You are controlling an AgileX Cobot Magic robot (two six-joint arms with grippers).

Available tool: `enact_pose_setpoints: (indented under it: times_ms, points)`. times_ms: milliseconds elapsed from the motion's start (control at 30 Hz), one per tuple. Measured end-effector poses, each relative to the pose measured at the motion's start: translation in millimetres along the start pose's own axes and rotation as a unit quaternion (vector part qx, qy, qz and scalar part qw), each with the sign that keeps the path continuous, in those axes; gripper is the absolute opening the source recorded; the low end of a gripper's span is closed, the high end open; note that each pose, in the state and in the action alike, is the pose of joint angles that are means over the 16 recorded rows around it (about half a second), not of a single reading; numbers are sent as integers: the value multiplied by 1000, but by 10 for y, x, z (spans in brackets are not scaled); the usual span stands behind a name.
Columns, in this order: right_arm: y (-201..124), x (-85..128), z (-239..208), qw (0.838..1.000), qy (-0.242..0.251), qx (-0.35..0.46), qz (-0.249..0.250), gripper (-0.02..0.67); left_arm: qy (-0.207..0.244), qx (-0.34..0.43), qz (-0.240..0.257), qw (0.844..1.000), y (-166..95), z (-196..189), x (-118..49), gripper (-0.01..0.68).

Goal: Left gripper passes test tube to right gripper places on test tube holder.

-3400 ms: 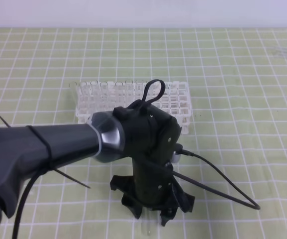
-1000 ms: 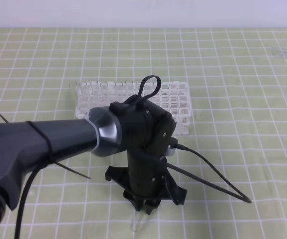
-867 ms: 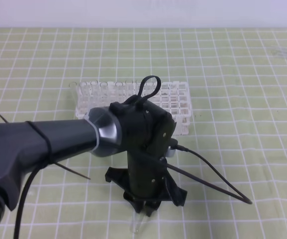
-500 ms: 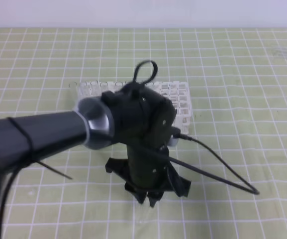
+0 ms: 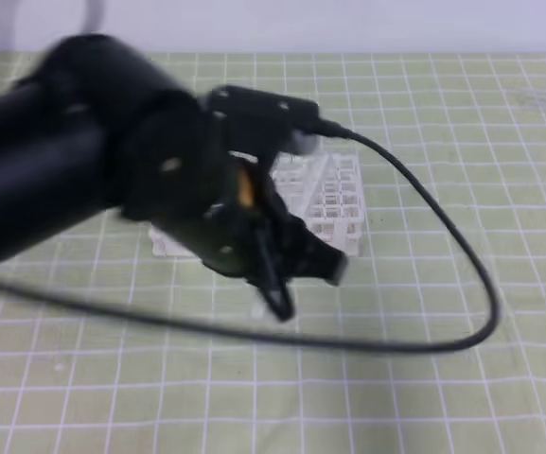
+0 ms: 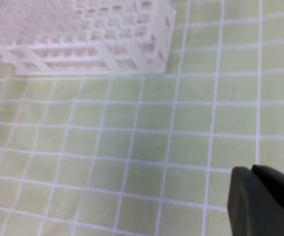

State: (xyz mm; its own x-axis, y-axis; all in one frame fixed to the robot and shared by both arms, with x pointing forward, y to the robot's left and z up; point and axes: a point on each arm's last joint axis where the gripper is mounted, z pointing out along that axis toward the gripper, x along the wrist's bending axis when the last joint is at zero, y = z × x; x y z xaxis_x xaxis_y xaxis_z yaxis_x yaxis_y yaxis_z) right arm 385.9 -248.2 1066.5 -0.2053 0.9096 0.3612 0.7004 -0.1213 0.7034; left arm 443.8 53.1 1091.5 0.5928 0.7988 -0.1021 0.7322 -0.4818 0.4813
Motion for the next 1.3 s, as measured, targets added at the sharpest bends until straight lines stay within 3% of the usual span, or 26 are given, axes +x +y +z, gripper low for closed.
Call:
enact_pose_setpoints:
  times_ms: [267,567,800,1033,1300]
  points:
    - [286,171,50,999,42,15,-23,-17,-20,-123,9,992,-383,-328,140,85]
    - [522,555,192,990,115,30,-79,-17,-59,-226,8,972,-826,-304,241,91]
    - [585,859,261,979,148,21,-137,-17,-87,-302,21,949,-992,-235,260,85]
    - [535,1029,186,966,167,-55,-192,-17,-105,-360,44,926,-1048,-203,249,88]
    - [371,1146,-28,938,200,-173,-226,-15,-107,-398,74,908,-1045,-217,235,96]
